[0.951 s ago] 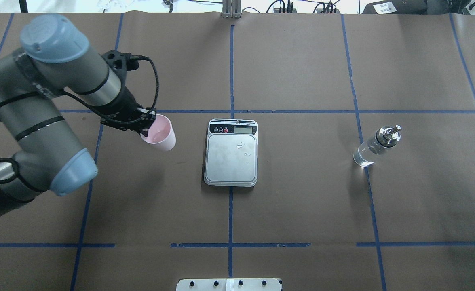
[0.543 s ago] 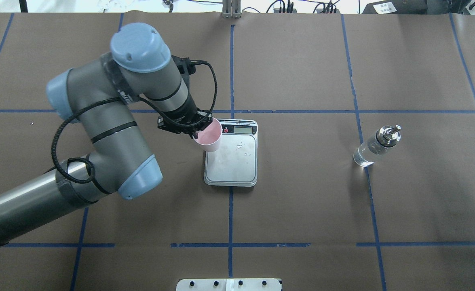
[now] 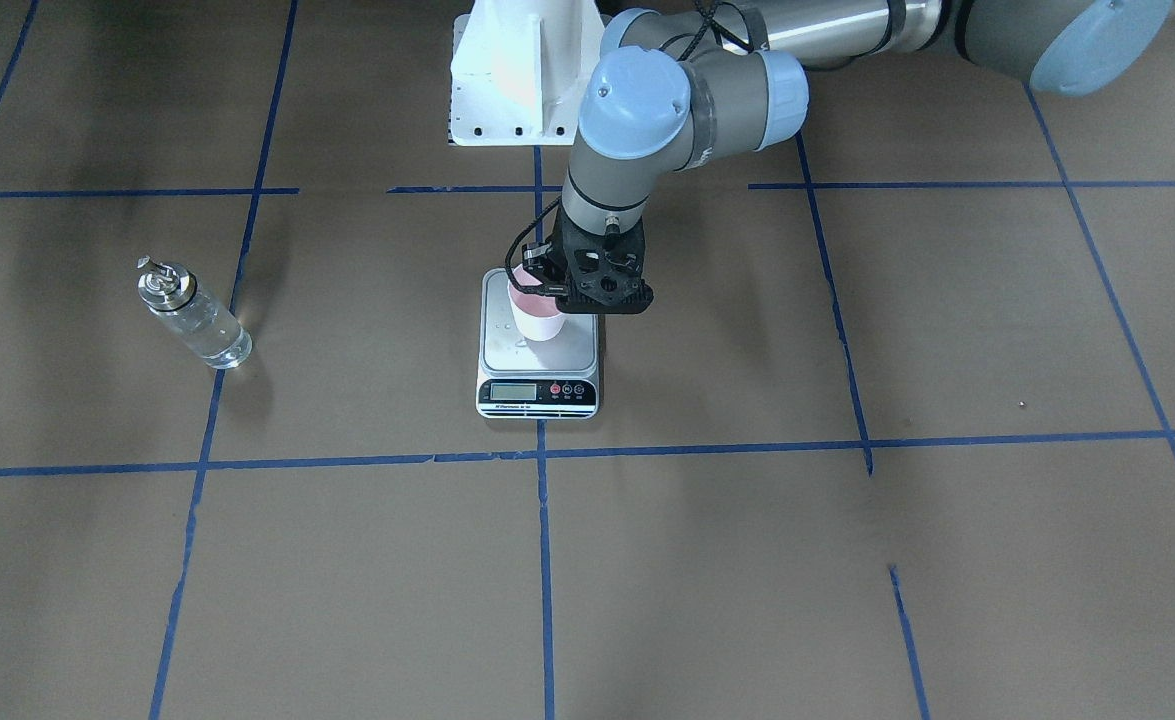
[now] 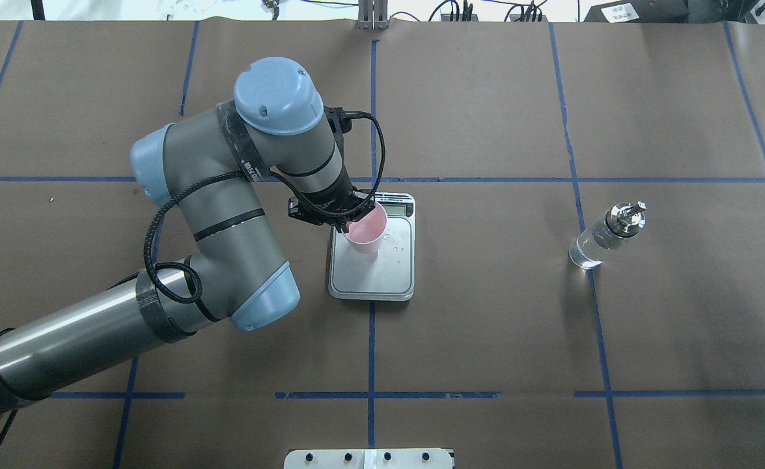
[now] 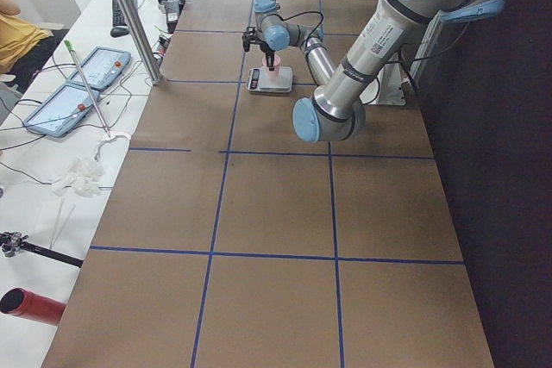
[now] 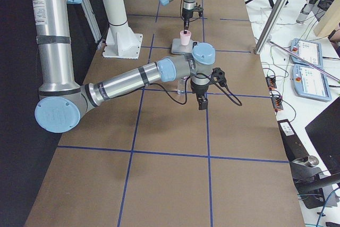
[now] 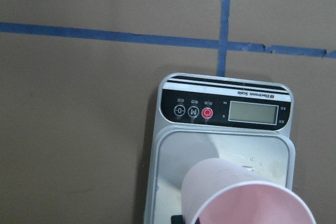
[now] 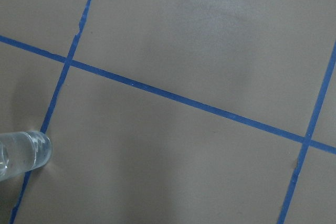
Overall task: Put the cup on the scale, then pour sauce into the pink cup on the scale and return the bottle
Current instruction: 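Carry the pink cup with the left gripper onto the silver scale, then release the cup and lift the left gripper while the right reaches for the bottle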
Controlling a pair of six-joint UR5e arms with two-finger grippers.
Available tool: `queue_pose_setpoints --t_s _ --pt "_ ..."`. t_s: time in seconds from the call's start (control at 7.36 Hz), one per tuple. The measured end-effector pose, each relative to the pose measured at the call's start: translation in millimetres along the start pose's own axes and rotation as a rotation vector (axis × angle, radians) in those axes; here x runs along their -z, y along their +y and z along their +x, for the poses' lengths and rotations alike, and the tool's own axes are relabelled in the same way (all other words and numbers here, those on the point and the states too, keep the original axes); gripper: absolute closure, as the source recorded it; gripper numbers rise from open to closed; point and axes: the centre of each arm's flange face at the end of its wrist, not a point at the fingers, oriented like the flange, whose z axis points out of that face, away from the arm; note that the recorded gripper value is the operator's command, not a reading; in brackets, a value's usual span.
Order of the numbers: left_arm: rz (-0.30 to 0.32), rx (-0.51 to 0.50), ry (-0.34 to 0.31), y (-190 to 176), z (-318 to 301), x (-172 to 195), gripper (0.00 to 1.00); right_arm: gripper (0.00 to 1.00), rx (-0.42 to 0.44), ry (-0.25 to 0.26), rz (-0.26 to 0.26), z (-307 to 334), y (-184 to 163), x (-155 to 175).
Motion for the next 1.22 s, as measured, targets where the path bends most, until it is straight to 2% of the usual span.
queue_pose_setpoints --t_s 0.14,0.41,0.68,0.95,1.22 --pt "-0.001 0.002 -0.001 1.1 -0.2 -1.6 0.98 0.00 0.000 0.000 0.000 -0.3 0.0 -0.1" --pt "0.008 0.003 -0.008 0.6 -2.6 -4.1 0.62 0.00 0.001 0.000 -0.002 -1.0 -0.2 -0.9" --pt "0.017 -0.008 0.006 2.3 -1.9 -4.3 0.47 0.00 0.003 -0.002 -0.005 -2.7 -0.4 -2.5" --pt "0.035 -0.030 0.049 7.2 0.6 13.1 0.46 0.00 -0.009 -0.006 -0.002 -12.1 -1.2 -1.7" --pt "0.062 -0.041 0.086 7.5 0.3 38.4 0.46 0.00 -0.065 -0.017 0.041 -57.5 0.8 19.2"
